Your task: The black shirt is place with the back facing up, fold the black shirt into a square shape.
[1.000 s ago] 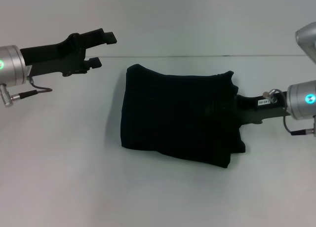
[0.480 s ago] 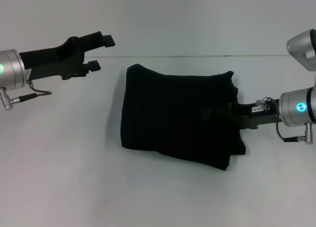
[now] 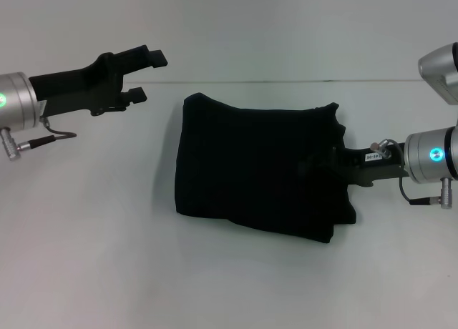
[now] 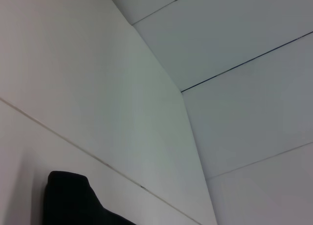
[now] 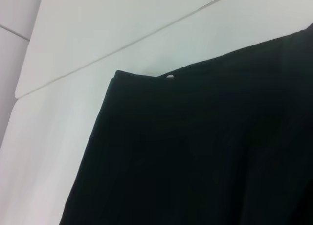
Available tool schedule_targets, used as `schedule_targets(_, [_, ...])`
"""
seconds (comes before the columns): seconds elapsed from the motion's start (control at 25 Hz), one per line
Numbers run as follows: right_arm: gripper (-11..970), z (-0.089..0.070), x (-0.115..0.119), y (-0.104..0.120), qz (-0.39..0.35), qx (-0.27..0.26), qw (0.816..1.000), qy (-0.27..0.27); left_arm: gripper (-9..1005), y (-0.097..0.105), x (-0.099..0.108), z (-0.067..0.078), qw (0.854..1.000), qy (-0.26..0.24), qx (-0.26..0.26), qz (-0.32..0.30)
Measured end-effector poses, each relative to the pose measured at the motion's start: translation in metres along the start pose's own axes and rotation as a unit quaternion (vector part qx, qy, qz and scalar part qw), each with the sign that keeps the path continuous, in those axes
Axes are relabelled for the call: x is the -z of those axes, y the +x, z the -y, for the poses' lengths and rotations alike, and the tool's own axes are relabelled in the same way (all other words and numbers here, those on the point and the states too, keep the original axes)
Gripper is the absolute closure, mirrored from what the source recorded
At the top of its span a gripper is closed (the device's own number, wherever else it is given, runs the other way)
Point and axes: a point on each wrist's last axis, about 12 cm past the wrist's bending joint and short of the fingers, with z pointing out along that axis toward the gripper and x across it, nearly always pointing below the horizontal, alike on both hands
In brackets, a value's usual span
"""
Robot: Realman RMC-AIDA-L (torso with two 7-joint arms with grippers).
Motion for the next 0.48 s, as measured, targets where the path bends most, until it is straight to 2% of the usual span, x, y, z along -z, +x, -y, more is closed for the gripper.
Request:
schedule_targets(0.28, [658,0.0011,-0.0002,0.0013,-0.001,0.002,1.0,0.002,46,0.0002,-0.0002,0.0002,1.0,0.001,0.0,0.0])
schedule_targets(0.48, [886,-0.0009,0.0033,0.0018,-0.012,-0.001,1.0,-0.009,47,0.0007,0.0001,0.0001,1.0,0.002,0.001,-0.001])
